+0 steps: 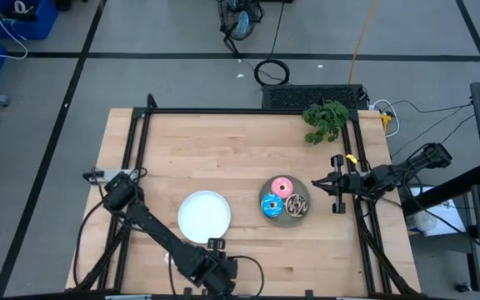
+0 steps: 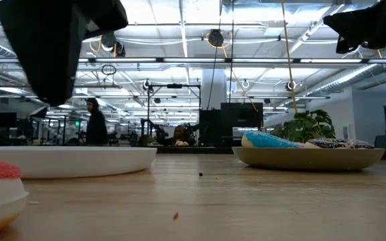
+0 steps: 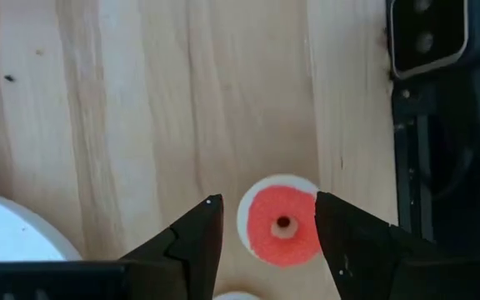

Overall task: Pick & Place donuts
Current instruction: Put the small red donut on the white plate

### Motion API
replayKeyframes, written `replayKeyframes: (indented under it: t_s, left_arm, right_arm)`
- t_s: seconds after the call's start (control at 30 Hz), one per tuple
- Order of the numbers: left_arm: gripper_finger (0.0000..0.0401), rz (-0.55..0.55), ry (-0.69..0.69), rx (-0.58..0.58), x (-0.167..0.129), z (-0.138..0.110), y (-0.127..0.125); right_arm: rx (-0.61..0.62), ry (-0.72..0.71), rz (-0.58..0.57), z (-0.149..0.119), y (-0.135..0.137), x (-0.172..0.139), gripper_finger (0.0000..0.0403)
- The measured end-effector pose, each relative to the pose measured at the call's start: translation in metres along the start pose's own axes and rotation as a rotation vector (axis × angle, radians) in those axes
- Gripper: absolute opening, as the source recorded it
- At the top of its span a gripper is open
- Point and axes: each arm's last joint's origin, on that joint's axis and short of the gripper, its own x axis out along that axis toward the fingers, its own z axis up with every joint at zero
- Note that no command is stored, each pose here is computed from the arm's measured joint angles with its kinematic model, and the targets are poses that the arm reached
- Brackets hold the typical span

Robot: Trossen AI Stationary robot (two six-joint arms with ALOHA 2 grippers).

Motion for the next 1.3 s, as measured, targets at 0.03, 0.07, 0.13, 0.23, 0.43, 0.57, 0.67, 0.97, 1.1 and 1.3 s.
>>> replayKeyframes:
  t_s: [0.03, 0.07, 0.13, 0.23, 0.43, 0.57, 0.67, 0.97, 1.1, 1.3]
  left_arm:
    - [0.0193, 0.006, 0.005, 0.007, 0.0, -0.001, 0.0]
    - [0.0193, 0.012, 0.006, 0.009, 0.0, -0.001, 0.0]
    - [0.0193, 0.02, 0.0, 0.017, 0.0, -0.001, 0.001]
    - [0.0193, 0.03, 0.007, 0.031, 0.002, -0.002, 0.001]
    - [0.0193, 0.047, 0.037, 0.055, 0.01, -0.005, 0.0]
    - [0.0193, 0.053, 0.056, 0.061, 0.013, -0.008, -0.001]
    - [0.0193, 0.05, 0.06, 0.062, 0.014, -0.008, -0.001]
    - [0.0193, 0.037, 0.079, 0.037, 0.026, -0.016, 0.001]
    - [0.0193, 0.032, 0.077, 0.039, 0.03, -0.018, 0.002]
    - [0.0193, 0.016, 0.053, 0.056, 0.036, -0.019, 0.002]
  right_arm:
    - [0.0, 0.0, 0.0, 0.0, 0.0, 0.0, 0.0]
    - [0.001, 0.0, 0.0, 0.0, 0.0, 0.0, 0.0]
    - [0.001, 0.0, 0.0, 0.0, 0.0, 0.0, 0.0]
    - [-0.002, 0.007, 0.002, -0.001, 0.0, 0.0, 0.0]
    - [-0.005, 0.019, 0.005, -0.002, 0.001, 0.001, 0.0]
    - [-0.001, 0.033, 0.009, -0.003, 0.002, 0.002, 0.0]
    - [-0.002, 0.035, 0.009, -0.004, 0.002, 0.002, 0.0]
    - [-0.003, 0.037, 0.01, -0.004, 0.002, 0.002, 0.0]
    - [-0.003, 0.037, 0.01, -0.004, 0.002, 0.002, 0.0]
    - [-0.003, 0.037, 0.01, -0.004, 0.002, 0.002, 0.0]
